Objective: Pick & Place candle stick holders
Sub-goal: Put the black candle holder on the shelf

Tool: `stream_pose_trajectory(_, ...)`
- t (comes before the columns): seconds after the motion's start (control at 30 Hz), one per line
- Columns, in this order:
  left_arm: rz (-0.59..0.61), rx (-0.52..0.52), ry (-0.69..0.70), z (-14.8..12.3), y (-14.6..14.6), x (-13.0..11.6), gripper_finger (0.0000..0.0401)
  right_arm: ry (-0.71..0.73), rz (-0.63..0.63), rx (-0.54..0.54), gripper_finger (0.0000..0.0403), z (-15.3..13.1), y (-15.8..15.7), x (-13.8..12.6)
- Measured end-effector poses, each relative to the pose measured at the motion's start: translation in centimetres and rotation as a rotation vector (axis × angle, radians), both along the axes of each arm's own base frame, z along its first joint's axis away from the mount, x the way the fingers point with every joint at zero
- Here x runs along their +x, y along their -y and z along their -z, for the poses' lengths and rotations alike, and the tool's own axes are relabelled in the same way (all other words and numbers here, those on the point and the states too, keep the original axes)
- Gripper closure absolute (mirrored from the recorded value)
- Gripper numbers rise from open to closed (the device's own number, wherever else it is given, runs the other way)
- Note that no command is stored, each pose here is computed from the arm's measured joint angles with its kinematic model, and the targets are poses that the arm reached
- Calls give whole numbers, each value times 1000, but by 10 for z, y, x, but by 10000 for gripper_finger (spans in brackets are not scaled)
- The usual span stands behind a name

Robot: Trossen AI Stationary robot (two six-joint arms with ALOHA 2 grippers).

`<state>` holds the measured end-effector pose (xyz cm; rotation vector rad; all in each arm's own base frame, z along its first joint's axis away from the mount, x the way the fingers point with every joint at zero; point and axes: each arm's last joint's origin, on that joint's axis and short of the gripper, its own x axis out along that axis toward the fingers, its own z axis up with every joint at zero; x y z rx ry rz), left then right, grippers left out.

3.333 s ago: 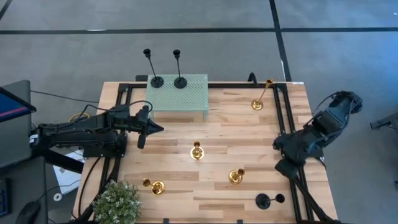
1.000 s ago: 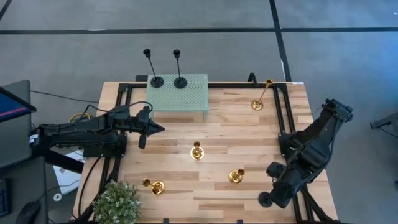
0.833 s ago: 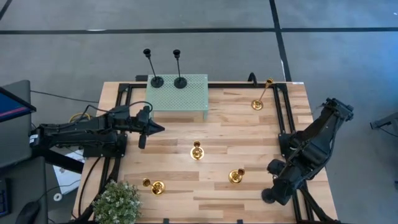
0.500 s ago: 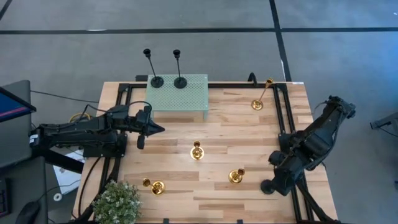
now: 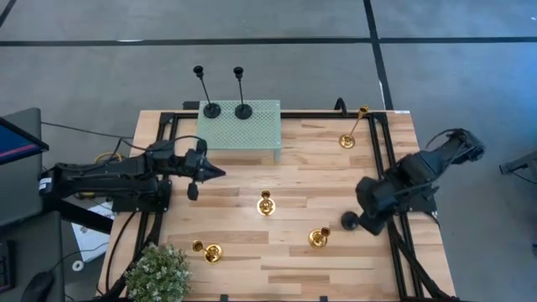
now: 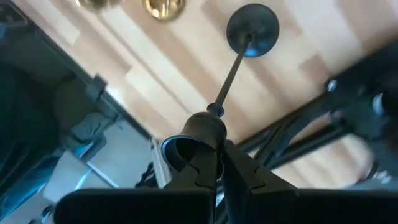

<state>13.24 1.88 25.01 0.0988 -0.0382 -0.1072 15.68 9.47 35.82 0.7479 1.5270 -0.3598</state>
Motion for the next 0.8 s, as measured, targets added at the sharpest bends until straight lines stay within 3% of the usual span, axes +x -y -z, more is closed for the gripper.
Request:
stream_pose_trajectory(0.43, 26, -4, 1, 8, -6, 33, 319, 141, -51, -128, 403, -10, 50, 21)
stream_pose_trajectory(0.6, -6, -23, 2, 10, -9, 40, 320, 241, -22, -158, 403, -32, 64, 27)
stream_pose_trajectory(0.8, -10, -4, 21, -11, -9, 59, 324, 326, -73, -226, 403, -48, 71, 48)
